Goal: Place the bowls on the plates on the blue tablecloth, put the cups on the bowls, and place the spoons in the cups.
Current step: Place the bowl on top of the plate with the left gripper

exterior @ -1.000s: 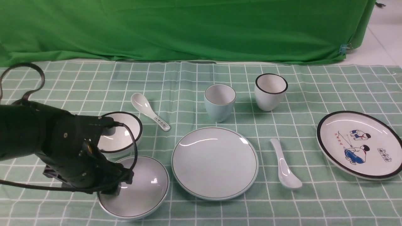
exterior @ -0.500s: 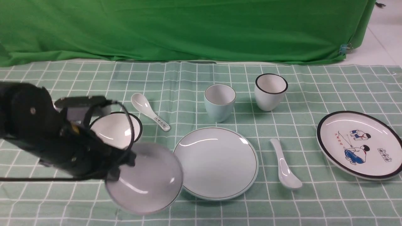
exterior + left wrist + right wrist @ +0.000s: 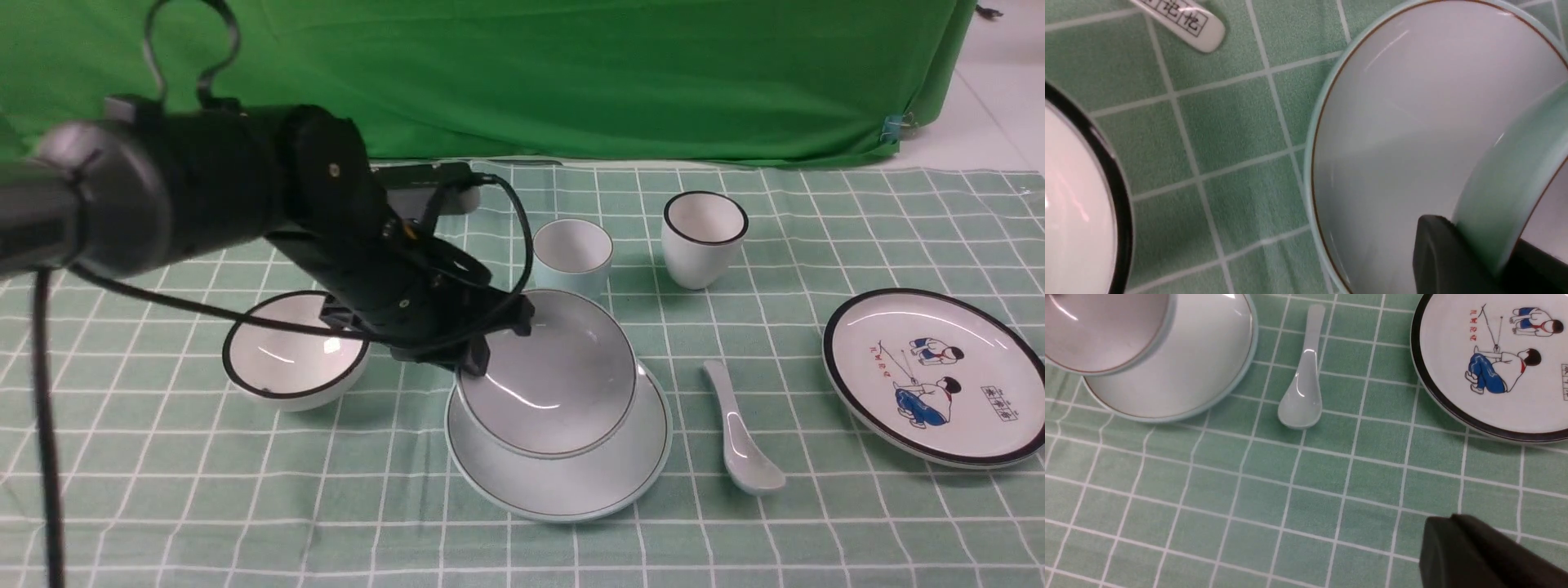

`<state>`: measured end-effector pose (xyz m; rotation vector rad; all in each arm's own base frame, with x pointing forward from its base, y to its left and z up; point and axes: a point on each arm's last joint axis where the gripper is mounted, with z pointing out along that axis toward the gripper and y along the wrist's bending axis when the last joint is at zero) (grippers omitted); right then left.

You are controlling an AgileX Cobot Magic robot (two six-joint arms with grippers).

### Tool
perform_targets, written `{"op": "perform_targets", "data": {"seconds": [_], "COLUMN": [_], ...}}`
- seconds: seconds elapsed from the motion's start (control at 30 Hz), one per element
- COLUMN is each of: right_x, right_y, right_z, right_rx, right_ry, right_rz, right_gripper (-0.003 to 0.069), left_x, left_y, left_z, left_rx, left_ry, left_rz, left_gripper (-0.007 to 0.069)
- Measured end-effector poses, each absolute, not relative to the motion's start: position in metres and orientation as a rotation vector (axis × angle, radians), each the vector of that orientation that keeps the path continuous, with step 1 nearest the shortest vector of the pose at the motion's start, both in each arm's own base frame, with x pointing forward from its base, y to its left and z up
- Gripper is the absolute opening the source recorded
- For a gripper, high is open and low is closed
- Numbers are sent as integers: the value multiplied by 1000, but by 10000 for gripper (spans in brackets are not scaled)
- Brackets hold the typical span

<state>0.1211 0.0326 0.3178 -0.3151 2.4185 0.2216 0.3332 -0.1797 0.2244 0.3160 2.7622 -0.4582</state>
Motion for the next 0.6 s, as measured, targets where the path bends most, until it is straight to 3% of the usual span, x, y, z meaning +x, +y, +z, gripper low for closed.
{"op": "perform_targets", "data": {"seconds": [0.23, 0.47, 0.6], "right_x": [122, 122, 122], "right_y": [33, 33, 33], "right_z": [318, 318, 318], "right_rx": [-314, -313, -313], "right_ry": [2412, 2412, 2411], "right_rz": [221, 221, 221], "right_gripper": [46, 52, 55], "left_x": [345, 346, 347], "left_y": [-185, -186, -186], "left_z": [198, 190, 190], "left_rx": [317, 309, 325], "left_ry": [2822, 2846, 2838], "left_rz": [-426, -430, -430], "left_gripper": [22, 50, 221]}}
